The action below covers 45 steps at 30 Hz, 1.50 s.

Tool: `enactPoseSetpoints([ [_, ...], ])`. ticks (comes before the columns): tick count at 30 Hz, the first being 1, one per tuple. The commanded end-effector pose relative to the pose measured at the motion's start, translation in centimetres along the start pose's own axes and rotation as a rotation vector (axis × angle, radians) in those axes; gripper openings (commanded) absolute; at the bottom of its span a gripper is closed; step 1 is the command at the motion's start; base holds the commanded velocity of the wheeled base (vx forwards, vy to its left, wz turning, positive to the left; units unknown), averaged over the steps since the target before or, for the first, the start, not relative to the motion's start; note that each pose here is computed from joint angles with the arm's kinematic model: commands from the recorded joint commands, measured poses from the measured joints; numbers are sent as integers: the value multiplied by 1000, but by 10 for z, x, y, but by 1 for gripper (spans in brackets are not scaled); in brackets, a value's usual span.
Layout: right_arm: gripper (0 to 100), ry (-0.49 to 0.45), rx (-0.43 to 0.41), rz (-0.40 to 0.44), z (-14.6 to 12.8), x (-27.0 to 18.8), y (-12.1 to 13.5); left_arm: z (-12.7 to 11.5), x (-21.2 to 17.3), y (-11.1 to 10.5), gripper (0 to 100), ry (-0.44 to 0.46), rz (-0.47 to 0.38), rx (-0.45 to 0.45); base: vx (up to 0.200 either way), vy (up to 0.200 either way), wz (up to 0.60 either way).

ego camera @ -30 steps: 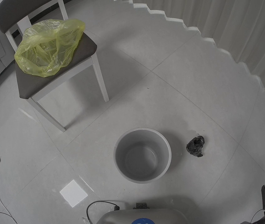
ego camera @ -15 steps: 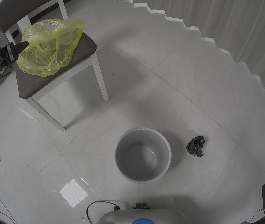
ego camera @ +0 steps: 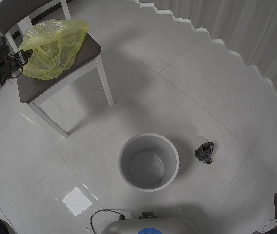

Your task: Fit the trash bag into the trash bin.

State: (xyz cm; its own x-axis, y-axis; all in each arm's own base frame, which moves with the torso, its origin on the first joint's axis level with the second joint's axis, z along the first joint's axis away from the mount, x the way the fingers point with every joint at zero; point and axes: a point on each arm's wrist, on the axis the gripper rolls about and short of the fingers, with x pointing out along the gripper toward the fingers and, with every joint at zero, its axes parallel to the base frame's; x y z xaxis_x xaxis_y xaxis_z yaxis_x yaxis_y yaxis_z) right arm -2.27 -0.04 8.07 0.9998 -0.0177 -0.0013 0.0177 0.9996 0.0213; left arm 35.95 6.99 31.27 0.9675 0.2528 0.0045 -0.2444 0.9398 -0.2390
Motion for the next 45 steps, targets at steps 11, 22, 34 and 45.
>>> enactPoseSetpoints([
  [11, 100, -1, 2, -7, -5, 0, 0, -9, 17, 11, 100, -22, 11, -10, 0, 0, 0],
  [22, 100, -1, 0, -7, -5, 0, 0, -17, 20, 5, 0, 4, -27, -14, 0, 0, 0],
  [34, 100, -202, 84, 183, 60, -8, 4, -9, 1, -18, 0, 5, -158, 10, 0, 0, 0],
  [45, 100, -82, 130, 349, 160, 49, 12, -3, -35, -35, 0, -94, -387, 349, 0, 0, 0],
])
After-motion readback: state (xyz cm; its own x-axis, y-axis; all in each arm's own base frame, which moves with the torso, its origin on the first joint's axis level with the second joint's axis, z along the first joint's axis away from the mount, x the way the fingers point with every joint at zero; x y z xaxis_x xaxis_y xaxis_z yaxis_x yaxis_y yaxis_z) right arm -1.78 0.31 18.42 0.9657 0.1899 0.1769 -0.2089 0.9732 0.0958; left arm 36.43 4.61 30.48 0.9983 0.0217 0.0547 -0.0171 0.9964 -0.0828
